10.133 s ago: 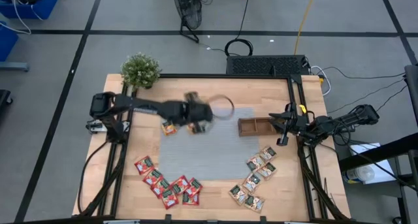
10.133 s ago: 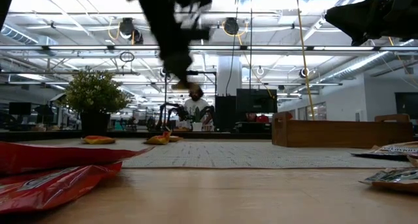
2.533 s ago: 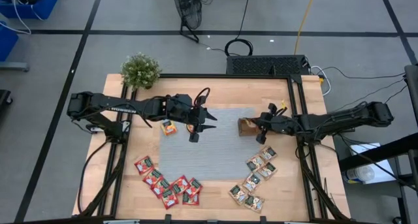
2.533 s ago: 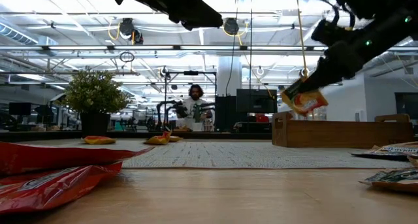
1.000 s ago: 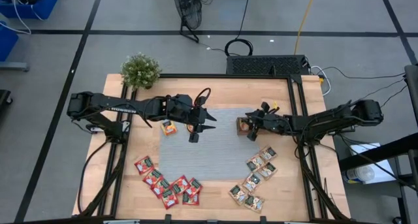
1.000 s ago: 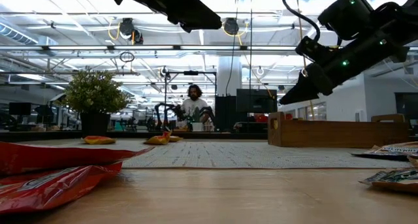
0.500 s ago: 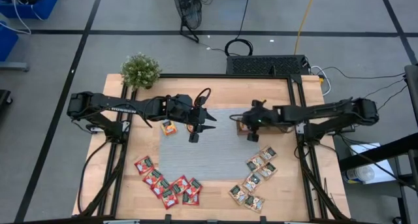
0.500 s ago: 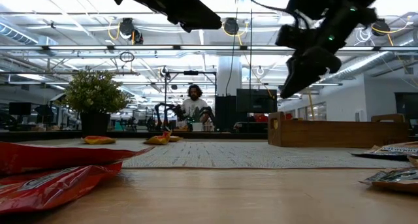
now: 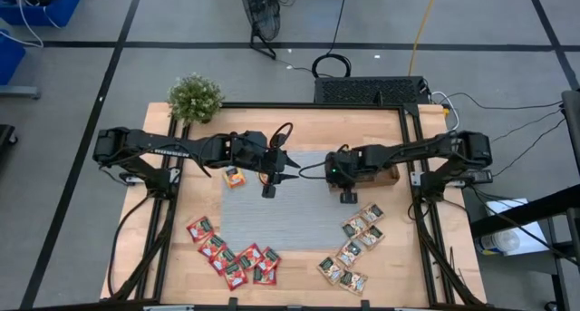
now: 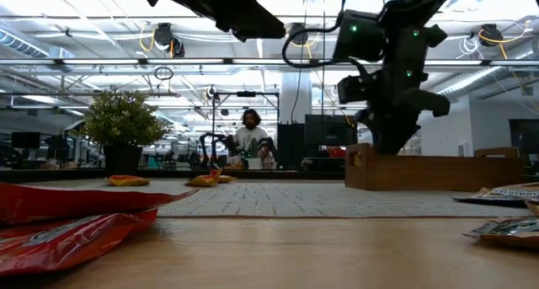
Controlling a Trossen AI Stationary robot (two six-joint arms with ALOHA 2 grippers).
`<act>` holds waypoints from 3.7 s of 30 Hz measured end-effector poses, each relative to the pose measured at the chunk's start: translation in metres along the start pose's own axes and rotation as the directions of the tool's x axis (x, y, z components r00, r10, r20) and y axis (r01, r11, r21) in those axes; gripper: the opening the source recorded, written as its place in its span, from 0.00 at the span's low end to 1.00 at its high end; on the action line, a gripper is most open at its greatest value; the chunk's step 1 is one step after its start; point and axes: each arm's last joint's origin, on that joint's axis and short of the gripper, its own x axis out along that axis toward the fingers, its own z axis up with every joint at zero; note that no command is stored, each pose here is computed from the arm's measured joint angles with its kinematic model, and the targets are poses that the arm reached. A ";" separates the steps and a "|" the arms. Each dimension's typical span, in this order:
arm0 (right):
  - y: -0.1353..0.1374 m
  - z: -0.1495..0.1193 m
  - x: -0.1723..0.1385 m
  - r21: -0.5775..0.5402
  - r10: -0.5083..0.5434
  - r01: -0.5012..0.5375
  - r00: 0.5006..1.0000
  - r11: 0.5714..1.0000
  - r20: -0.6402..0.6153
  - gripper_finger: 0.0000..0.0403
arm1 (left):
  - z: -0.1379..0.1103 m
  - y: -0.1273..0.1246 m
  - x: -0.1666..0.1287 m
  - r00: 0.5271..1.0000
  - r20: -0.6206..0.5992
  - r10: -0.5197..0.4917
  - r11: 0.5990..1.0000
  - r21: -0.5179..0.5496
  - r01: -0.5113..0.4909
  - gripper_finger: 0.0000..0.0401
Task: Pick & Place Tea
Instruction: Put the yellow tea bag into the left section of the wooden organizer
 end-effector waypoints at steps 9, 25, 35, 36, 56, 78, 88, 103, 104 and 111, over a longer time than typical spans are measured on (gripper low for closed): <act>-0.012 -0.008 0.023 0.059 0.022 -0.014 0.990 0.998 -0.142 0.00 | 0.000 0.001 0.000 1.000 0.000 0.002 1.000 0.010 -0.002 0.34; 0.006 0.004 0.009 0.056 -0.457 0.457 0.889 0.888 -0.015 0.00 | -0.002 0.000 0.000 1.000 -0.020 -0.004 1.000 -0.002 0.004 0.34; 0.013 0.006 0.009 0.025 -0.424 0.424 0.906 0.905 0.012 0.00 | -0.002 0.000 0.000 1.000 -0.021 -0.004 1.000 -0.007 0.003 0.34; 0.012 0.005 0.009 0.022 -0.388 0.388 0.921 0.921 0.004 0.00 | -0.002 0.000 0.000 1.000 -0.021 -0.004 1.000 -0.008 0.003 0.34; -0.029 -0.006 0.009 0.174 0.017 -0.010 0.999 0.985 -0.039 0.00 | -0.003 0.003 0.000 1.000 -0.022 0.004 1.000 -0.017 -0.005 0.34; -0.043 -0.006 0.033 0.228 -0.037 0.054 0.996 0.972 -0.080 0.00 | -0.004 0.008 -0.001 1.000 -0.025 0.019 0.999 -0.030 -0.020 0.34; -0.019 0.004 0.034 0.137 -0.302 0.309 0.951 0.941 -0.071 0.00 | -0.005 0.008 -0.001 1.000 -0.025 0.019 0.999 -0.031 -0.019 0.34; 0.018 0.015 0.034 -0.001 -0.533 0.534 0.844 0.845 0.054 0.00 | -0.005 0.008 -0.001 1.000 -0.026 0.018 0.999 -0.032 -0.019 0.34; 0.020 0.016 0.033 -0.005 -0.531 0.533 0.845 0.846 0.063 0.00 | -0.005 0.008 -0.001 1.000 -0.025 0.019 0.999 -0.032 -0.019 0.34; 0.027 0.017 0.031 -0.014 -0.523 0.526 0.848 0.850 0.092 0.00 | -0.005 0.008 -0.001 1.000 -0.025 0.019 0.999 -0.032 -0.019 0.34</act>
